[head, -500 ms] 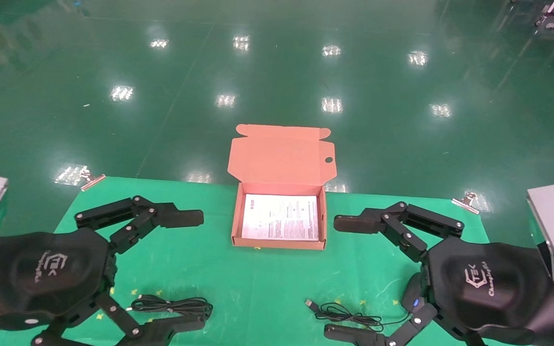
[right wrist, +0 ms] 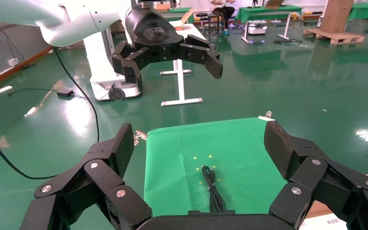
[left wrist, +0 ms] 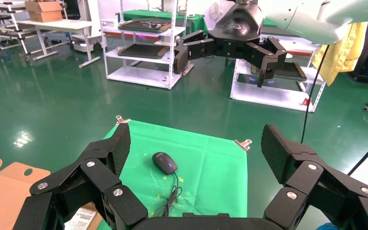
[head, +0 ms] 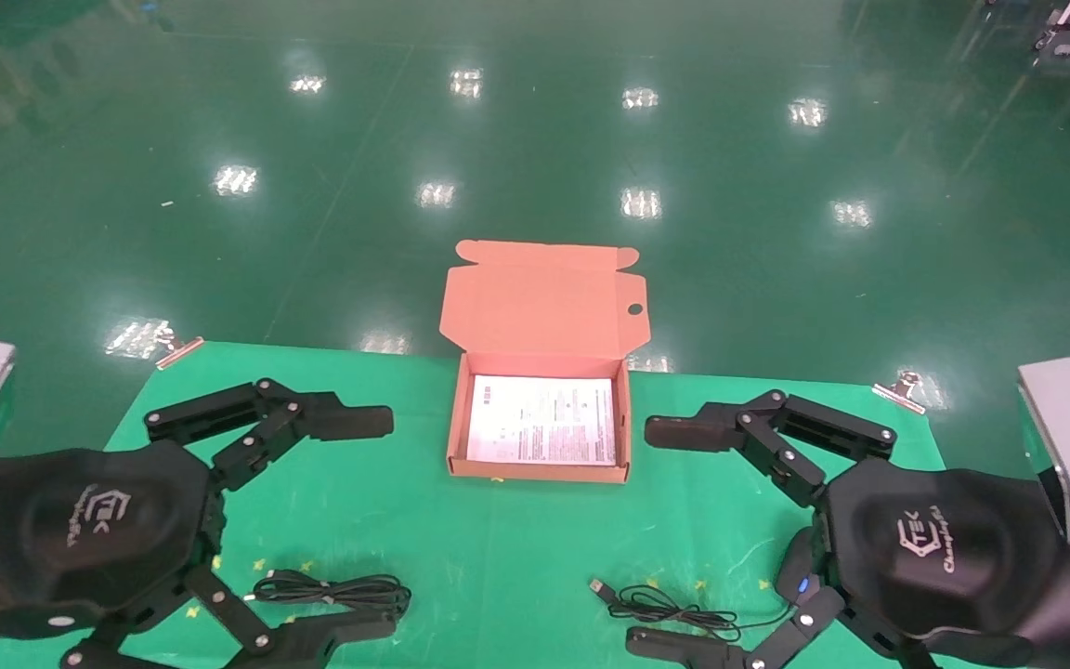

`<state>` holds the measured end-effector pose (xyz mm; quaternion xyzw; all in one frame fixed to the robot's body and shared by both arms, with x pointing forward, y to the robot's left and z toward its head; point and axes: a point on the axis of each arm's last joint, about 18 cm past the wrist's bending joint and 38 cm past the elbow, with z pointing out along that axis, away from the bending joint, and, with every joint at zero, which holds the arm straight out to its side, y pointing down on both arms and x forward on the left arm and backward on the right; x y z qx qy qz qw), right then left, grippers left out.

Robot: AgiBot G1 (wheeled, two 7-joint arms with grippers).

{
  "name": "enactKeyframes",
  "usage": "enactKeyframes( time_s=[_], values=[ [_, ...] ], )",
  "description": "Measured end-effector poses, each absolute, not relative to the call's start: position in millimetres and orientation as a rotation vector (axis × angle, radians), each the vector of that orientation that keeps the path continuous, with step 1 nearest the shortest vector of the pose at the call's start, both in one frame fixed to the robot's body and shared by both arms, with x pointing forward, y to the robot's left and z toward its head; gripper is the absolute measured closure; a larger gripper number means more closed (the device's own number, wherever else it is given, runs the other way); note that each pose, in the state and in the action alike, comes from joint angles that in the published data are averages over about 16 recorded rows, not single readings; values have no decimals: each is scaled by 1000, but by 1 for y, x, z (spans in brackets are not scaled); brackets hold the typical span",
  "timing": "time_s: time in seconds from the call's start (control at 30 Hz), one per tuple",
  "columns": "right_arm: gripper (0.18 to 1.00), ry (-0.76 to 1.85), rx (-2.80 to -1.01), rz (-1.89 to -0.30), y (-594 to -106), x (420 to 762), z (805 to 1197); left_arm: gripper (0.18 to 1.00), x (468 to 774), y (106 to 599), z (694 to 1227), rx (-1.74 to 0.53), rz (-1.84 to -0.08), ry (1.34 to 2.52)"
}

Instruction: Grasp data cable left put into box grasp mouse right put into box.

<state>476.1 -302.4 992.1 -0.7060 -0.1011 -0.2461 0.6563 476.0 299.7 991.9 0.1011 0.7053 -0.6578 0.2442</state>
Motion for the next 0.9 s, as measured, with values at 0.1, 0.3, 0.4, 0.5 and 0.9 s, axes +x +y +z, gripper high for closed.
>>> enactKeyframes(
  time_s=[0.1,0.3,0.4,0.5,0.9],
  values=[
    [178,-235,-1615,-572,-303,477,992,184,477,299,991,274,-1790,1931],
    [178,-273,-1695,-637,-303,481,989,184,483,298,988,258,-1746,1968],
    [178,-311,-1763,-690,-303,485,987,184,488,297,985,240,-1706,2001],
    [178,-365,-1849,-757,-304,491,984,184,495,295,982,219,-1648,2044],
    [178,-656,-2247,-1006,-308,532,969,184,532,287,961,172,-1225,2261]
  ],
)
